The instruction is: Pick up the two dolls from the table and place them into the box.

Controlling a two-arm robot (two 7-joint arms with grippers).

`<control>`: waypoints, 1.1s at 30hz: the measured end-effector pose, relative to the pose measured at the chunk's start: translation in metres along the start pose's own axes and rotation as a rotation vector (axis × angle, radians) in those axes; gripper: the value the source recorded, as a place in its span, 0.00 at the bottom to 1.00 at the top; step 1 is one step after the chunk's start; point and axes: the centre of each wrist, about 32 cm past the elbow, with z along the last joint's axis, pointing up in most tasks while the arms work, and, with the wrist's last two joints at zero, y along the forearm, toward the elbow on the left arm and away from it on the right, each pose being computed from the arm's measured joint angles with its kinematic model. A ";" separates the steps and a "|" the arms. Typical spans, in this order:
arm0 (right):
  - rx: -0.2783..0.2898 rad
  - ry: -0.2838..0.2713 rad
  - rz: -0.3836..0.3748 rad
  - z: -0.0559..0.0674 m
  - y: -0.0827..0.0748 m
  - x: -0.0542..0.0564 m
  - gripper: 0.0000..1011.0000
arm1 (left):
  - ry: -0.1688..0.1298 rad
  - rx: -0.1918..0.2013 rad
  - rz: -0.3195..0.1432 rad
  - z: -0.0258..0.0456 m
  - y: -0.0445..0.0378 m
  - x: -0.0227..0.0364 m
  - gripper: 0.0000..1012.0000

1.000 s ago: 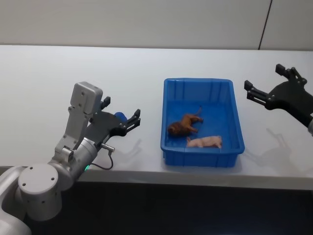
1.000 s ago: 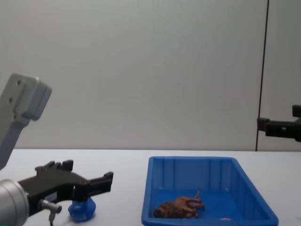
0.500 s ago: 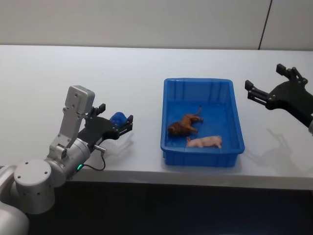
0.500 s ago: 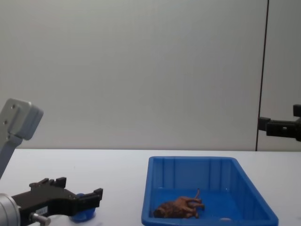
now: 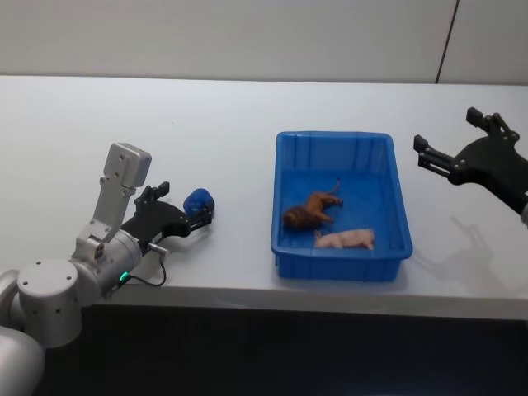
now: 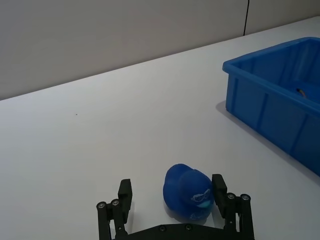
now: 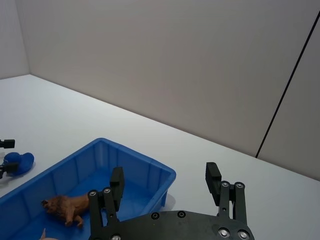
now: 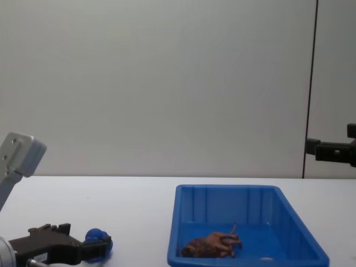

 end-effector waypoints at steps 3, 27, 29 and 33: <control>0.000 0.000 0.000 0.000 0.000 0.000 0.99 | 0.005 0.007 -0.005 -0.0009 -0.0020 0.0037 0.96; 0.000 0.000 0.000 0.000 0.000 0.000 0.99 | 0.009 0.019 -0.038 0.0015 -0.0095 0.0166 0.49; 0.000 0.000 0.000 0.000 0.000 0.000 0.99 | 0.003 0.014 -0.043 0.0040 -0.0104 0.0165 0.47; 0.000 0.000 0.000 0.000 0.000 0.000 0.99 | -0.010 -0.003 -0.052 0.0104 -0.0121 0.0157 0.44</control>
